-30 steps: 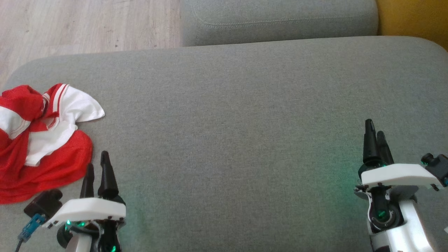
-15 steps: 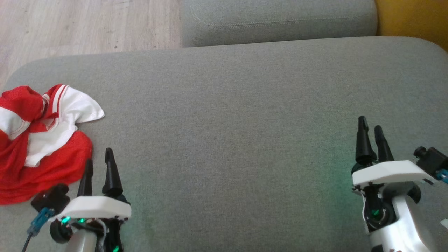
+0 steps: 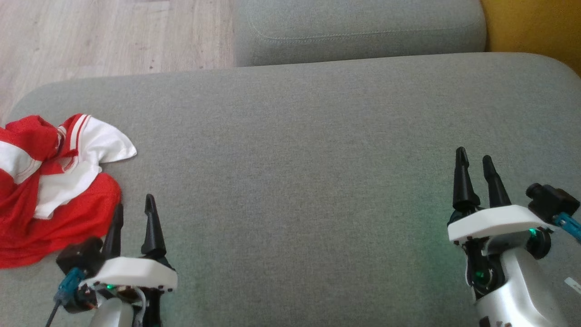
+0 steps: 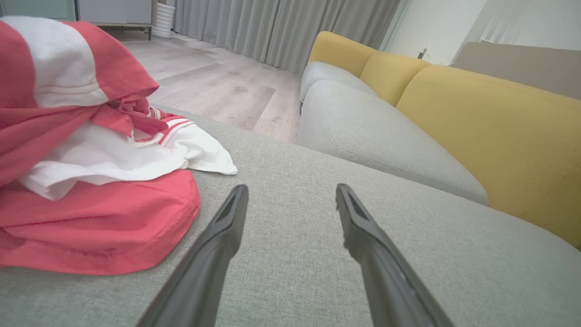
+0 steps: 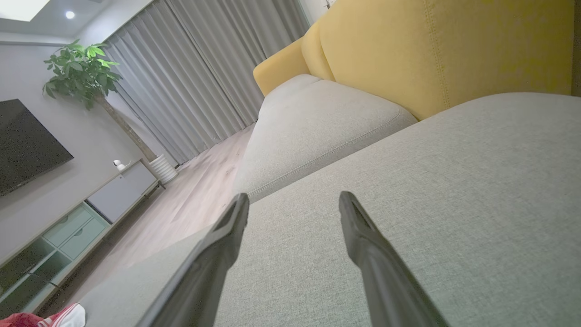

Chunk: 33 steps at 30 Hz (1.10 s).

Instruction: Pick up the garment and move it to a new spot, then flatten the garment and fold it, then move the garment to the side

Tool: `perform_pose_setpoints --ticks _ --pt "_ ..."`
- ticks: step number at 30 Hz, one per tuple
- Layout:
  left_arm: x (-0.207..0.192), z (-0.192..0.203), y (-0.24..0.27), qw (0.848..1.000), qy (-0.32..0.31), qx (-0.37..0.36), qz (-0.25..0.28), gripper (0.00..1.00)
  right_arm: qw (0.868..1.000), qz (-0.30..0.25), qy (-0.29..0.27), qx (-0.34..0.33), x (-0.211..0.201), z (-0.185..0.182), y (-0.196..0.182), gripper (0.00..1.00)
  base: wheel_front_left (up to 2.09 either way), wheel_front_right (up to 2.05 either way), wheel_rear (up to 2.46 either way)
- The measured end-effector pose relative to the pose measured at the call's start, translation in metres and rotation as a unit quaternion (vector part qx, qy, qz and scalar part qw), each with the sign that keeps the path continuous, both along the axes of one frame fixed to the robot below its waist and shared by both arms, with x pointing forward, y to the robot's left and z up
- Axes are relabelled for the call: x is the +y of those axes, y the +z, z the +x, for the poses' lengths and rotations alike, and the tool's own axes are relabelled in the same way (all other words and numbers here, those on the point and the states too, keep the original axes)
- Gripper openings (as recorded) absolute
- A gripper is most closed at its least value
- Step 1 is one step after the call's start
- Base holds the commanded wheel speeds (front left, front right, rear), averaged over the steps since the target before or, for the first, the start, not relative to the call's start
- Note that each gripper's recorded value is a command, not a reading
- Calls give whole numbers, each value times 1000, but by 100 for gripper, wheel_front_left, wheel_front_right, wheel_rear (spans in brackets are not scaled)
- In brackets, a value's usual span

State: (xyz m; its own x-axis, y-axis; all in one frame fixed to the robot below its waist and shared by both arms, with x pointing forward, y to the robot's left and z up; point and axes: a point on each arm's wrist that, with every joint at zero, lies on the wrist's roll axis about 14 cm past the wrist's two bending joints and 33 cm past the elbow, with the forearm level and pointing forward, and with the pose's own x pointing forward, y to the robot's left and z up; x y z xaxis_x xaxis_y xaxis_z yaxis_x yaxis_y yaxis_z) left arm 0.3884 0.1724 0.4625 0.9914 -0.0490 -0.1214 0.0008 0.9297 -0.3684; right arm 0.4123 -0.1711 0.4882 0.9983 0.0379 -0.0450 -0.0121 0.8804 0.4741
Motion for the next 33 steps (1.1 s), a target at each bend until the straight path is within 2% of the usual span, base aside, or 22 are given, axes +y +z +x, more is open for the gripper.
perform_pose_setpoints --ticks 17,33 --pt "-2 -4 -3 995 -17 -9 97 100 994 -104 22 0 6 -7 -9 100 0 0 0" --pt "2 -18 -15 986 -16 -7 163 100 980 -197 38 -3 6 -12 -16 100 0 0 0"
